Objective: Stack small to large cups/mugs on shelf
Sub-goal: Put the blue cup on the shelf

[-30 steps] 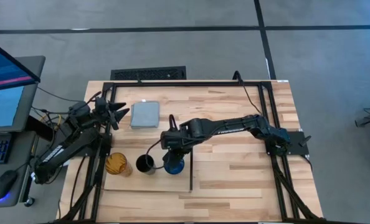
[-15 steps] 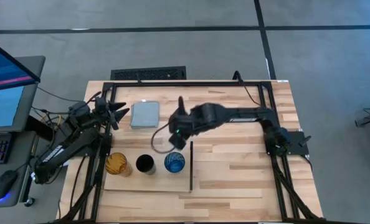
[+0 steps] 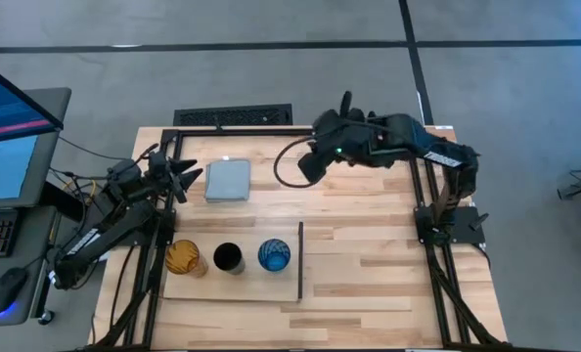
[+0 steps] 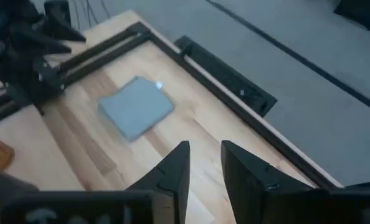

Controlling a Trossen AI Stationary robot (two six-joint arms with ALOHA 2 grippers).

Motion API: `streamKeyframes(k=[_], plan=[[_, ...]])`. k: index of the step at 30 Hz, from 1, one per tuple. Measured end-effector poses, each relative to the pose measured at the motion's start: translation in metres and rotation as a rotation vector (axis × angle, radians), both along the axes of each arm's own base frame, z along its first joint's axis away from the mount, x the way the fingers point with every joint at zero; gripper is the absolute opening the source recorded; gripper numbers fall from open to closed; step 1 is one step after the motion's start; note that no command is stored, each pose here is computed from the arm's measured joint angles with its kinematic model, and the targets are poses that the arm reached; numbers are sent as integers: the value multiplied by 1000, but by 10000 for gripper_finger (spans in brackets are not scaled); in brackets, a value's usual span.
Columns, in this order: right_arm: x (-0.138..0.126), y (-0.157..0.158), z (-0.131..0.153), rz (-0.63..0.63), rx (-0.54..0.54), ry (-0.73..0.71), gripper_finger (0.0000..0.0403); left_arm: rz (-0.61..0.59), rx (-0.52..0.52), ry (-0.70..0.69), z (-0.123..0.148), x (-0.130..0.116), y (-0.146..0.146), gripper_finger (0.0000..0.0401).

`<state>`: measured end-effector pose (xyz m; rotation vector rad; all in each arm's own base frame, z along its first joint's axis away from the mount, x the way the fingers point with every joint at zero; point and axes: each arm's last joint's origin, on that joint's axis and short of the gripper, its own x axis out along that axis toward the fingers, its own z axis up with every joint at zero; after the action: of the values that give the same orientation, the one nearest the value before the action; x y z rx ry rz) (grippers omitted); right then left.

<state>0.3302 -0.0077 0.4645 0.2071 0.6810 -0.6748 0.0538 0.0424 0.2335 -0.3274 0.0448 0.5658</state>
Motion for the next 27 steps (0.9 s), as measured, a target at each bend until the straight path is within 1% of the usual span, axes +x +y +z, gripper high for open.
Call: streamKeyframes(k=[2, 4, 7, 9, 12, 14, 16, 19, 22, 25, 27], plan=[[6, -3, -6, 27, 9, 41, 114, 2, 0, 0, 0, 0, 0, 203], [18, -4, -20, 79, 47, 107, 114, 2, 0, 0, 0, 0, 0, 203], [52, 2, -59, 186, 119, 239, 114, 3, 0, 0, 0, 0, 0, 203], [71, 7, -89, 228, 156, 344, 114, 3, 0, 1, 0, 0, 0, 203], [92, 16, -127, 308, 236, 468, 114, 3, 0, 3, 0, 0, 0, 203], [107, 25, -147, 363, 292, 483, 114, 3, 0, 4, 0, 0, 0, 203], [114, 31, -163, 390, 332, 520, 114, 3, -2, 5, 0, 0, 0, 203], [118, 40, -167, 408, 369, 504, 114, 1, -2, 5, -1, 0, 0, 203], [122, 45, -164, 429, 383, 445, 113, 1, -2, 5, -1, 0, 0, 203], [122, 49, -164, 443, 403, 439, 113, 1, -2, 5, 0, 0, 0, 203], [121, 51, -164, 452, 439, 442, 113, 1, -1, 5, 0, 0, 0, 203]])
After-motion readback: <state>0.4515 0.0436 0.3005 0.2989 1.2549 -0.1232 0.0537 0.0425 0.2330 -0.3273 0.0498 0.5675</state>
